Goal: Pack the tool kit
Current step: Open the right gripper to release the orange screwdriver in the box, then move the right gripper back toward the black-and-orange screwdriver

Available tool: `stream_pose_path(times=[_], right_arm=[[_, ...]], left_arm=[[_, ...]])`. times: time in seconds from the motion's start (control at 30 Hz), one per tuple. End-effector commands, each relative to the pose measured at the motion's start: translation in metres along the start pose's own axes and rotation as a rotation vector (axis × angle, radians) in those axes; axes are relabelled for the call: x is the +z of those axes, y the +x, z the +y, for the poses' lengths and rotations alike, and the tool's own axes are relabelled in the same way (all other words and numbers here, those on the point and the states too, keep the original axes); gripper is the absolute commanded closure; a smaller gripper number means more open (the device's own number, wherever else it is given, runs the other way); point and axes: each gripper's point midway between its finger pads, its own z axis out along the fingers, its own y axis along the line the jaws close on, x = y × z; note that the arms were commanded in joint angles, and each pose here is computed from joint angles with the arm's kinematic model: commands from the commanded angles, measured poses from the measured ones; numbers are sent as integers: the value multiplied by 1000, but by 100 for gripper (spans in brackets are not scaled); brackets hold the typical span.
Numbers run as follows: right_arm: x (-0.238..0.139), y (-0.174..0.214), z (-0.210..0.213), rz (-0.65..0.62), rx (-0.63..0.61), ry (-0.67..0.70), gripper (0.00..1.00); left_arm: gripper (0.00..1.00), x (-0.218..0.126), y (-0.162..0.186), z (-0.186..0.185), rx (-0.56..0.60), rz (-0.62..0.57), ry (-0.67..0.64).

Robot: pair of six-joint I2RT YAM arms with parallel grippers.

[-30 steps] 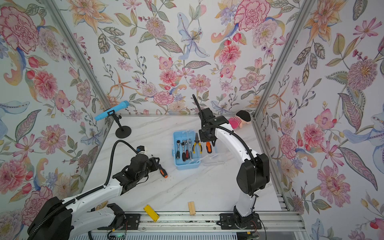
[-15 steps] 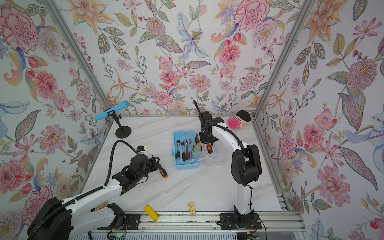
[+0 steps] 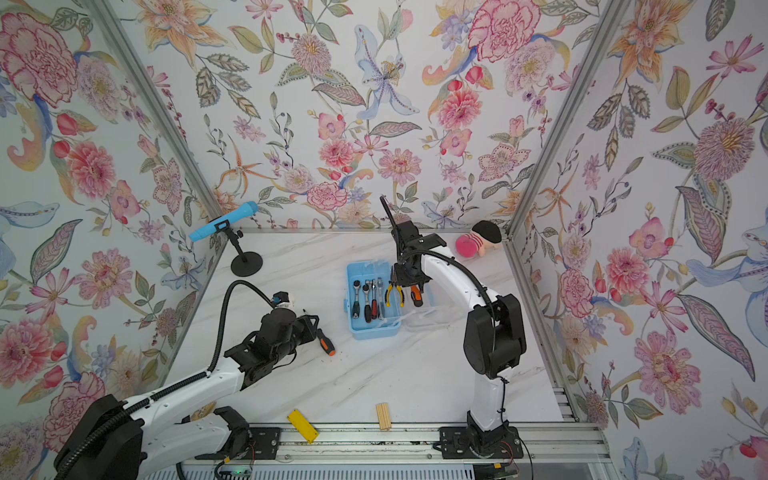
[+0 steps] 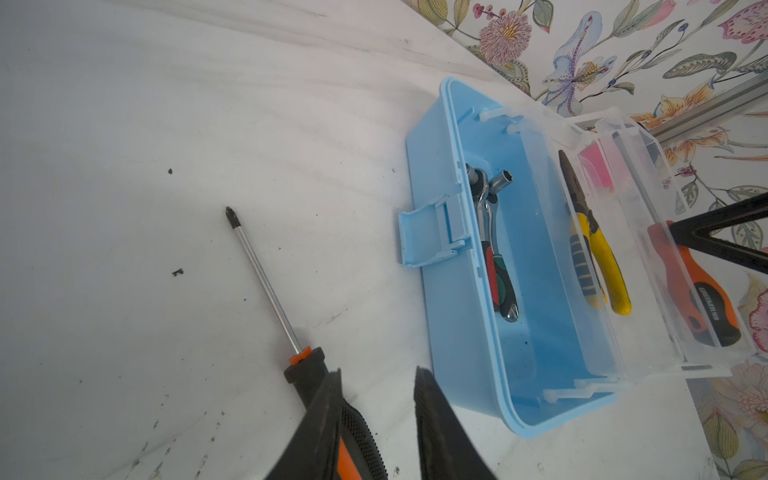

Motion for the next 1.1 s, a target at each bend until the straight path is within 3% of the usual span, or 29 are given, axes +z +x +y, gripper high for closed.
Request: stream_pose_path(times=[0.0, 0.17, 0.3, 0.63, 0.8, 1.07], right_arm=[[-53, -21, 17, -134, -29, -14, 54], [-81, -24, 49, -188, -92, -47, 52], [-86, -1, 116, -177, -239, -162, 52], [-43, 65, 242, -44, -429, -414, 40], [-16, 82, 280, 10, -488, -428, 41], [21, 90, 306, 56, -509, -417, 45]], left_arm=[[66, -5, -3, 9, 15, -3, -45], [66, -12, -1, 15, -11, -8, -53], [66, -18, 2, 24, -36, -15, -62], [65, -36, 6, 37, -100, -57, -48], [64, -42, 11, 39, -143, -72, 1], [64, -45, 12, 42, -166, -86, 21]])
